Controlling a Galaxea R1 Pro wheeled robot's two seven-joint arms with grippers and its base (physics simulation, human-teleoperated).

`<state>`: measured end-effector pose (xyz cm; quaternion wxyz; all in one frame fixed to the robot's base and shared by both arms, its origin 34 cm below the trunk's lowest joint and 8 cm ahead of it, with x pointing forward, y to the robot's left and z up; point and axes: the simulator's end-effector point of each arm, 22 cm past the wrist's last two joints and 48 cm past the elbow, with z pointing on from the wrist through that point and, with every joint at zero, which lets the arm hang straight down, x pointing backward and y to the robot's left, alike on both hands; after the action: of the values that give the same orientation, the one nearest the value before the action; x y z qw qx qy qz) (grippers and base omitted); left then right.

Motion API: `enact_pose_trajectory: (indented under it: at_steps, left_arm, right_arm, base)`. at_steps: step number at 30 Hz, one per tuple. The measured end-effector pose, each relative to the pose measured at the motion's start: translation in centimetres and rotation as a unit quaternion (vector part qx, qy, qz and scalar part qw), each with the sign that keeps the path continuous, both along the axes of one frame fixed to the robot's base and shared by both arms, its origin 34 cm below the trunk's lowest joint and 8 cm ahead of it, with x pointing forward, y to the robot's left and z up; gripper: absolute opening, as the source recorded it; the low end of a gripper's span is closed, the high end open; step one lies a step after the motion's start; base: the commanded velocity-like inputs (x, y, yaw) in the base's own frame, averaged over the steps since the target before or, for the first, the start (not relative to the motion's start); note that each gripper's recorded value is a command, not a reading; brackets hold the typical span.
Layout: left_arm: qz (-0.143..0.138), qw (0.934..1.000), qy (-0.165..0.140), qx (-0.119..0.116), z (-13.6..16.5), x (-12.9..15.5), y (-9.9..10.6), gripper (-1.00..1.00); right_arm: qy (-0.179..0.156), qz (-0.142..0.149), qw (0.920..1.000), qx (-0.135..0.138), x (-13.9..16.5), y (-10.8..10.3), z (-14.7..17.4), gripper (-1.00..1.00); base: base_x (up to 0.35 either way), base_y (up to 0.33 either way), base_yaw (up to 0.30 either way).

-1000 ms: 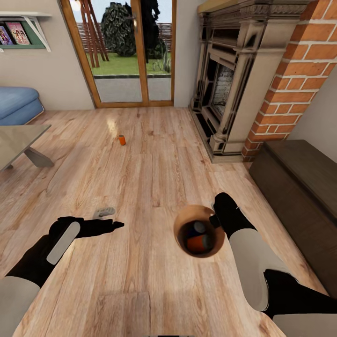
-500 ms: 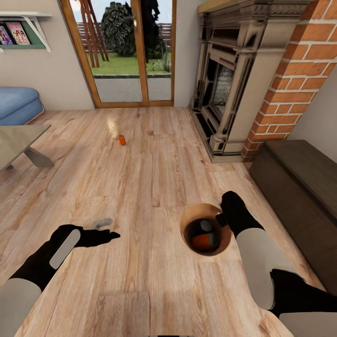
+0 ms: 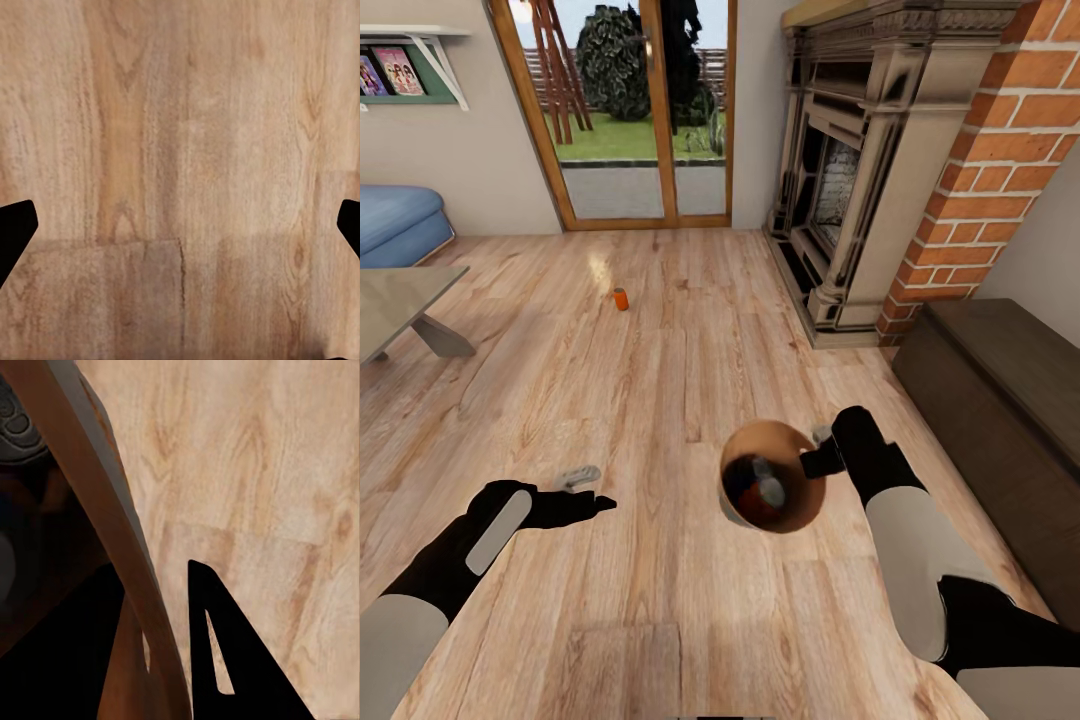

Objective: Put the three can of soda from the living room inside the tash can in the kitchen.

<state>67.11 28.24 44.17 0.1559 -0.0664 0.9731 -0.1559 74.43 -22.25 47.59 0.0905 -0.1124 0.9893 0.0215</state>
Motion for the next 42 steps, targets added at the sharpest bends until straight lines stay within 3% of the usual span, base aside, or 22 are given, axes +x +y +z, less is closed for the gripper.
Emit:
enact_pose_trajectory:
  at_steps: [2, 6, 11, 15, 20, 34, 36, 38, 42]
  left_arm:
    - [0.0, 1.0, 0.0, 0.0, 0.0, 0.0, 0.0, 1.0]
    - [0.0, 1.0, 0.0, 0.001, 0.0, 0.0, 0.0, 1.0]
    - [0.002, 1.0, 0.001, 0.007, -0.1, 0.0, 0.3, 1.0]
    - [0.002, 1.0, 0.002, 0.009, -0.1, 0.0, 0.4, 1.0]
    - [0.003, 0.9999, 0.002, 0.01, -0.1, 0.0, 0.4, 1.0]
    - [0.008, 0.9999, -0.003, 0.013, -0.1, 0.2, 1.0, 1.0]
    - [0.015, 0.9995, 0.0, 0.029, -0.4, 0.1, 2.1, 1.0]
    - [0.023, 0.997, 0.0, 0.074, -1.0, 0.1, 4.2, 1.0]
    - [0.034, 0.9913, 0.014, 0.127, -2.2, -0.8, 6.9, 1.0]
  right_arm:
    - [0.003, -0.009, 0.9997, 0.023, -0.1, 1.0, 0.1, -1.0]
    - [-0.003, 0.005, 0.9999, -0.014, 0.1, -0.6, 0.0, -1.0]
    - [0.001, -0.005, 0.9999, 0.012, 0.0, 0.4, 0.0, -1.0]
    - [-0.002, 0.002, 1.0, -0.007, 0.1, -0.4, 0.0, -1.0]
    - [0.0, -0.003, 1.0, 0.005, 0.0, 0.1, 0.0, -1.0]
    - [-0.001, -0.001, 1.0, -0.001, 0.0, -0.2, 0.0, -1.0]
    - [0.0, -0.002, 1.0, 0.001, 0.0, -0.1, 0.0, -1.0]
    - [0.0, -0.003, 1.0, 0.001, 0.0, -0.2, 0.0, -1.0]
    - [0.0, -0.005, 1.0, -0.005, 0.0, -1.2, 0.0, -1.0]
  base:
    - [0.0, 0.0, 0.0]
    - [0.0, 0.0, 0.0]
    - [0.0, 0.0, 0.0]
    - [0.0, 0.0, 0.0]
    - [0.0, 0.0, 0.0]
    - [0.0, 0.0, 0.0]
    - [0.062, 0.007, 0.0]
    - [0.198, 0.043, 0.0]
    - [0.276, 0.067, 0.0]
